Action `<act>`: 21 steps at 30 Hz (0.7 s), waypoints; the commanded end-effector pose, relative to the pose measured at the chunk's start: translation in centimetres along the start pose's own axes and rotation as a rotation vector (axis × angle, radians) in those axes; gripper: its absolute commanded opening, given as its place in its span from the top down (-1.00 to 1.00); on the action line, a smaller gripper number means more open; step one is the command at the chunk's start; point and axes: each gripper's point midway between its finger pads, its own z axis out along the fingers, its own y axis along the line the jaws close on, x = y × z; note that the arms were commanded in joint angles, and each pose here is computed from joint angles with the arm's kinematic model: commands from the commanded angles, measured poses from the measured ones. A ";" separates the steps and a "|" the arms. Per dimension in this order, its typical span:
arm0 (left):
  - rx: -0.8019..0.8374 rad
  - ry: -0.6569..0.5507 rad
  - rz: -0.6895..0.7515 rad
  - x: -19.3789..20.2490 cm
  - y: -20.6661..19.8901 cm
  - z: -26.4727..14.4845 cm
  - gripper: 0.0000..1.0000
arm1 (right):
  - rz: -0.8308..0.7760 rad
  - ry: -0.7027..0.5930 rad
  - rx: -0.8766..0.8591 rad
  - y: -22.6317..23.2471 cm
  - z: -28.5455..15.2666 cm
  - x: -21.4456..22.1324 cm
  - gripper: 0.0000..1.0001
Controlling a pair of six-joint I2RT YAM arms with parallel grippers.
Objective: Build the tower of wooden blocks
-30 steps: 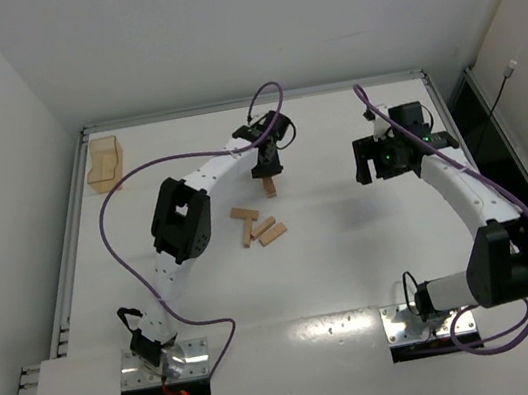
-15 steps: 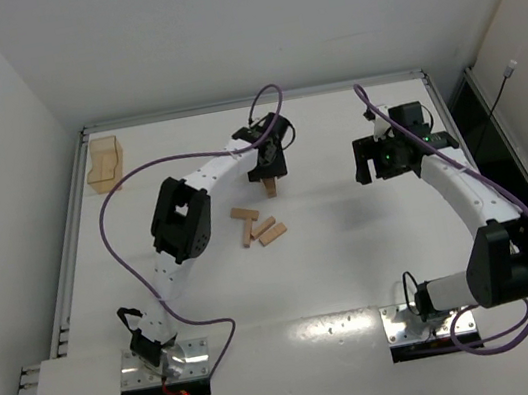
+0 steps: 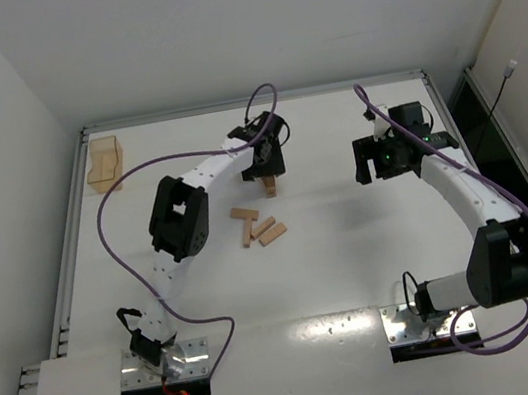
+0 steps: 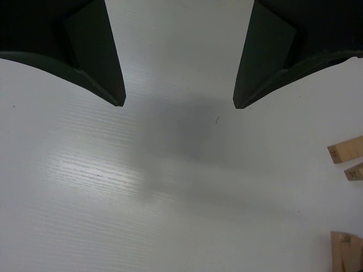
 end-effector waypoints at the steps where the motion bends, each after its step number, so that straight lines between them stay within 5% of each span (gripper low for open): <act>1: -0.004 0.001 -0.005 -0.3 0.4 1.5 -0.19 | 0.012 -0.041 -0.019 0.2 -0.1 -0.9 -0.48; 12: 0.057 0.044 0.013 0.5 -0.3 2.9 -0.02 | 0.021 -0.032 -0.023 0.1 0.1 -0.7 -0.48; 21: 0.098 0.069 0.035 1.1 -1.0 3.2 0.75 | 0.021 -0.032 -0.023 0.1 0.1 -0.7 -0.45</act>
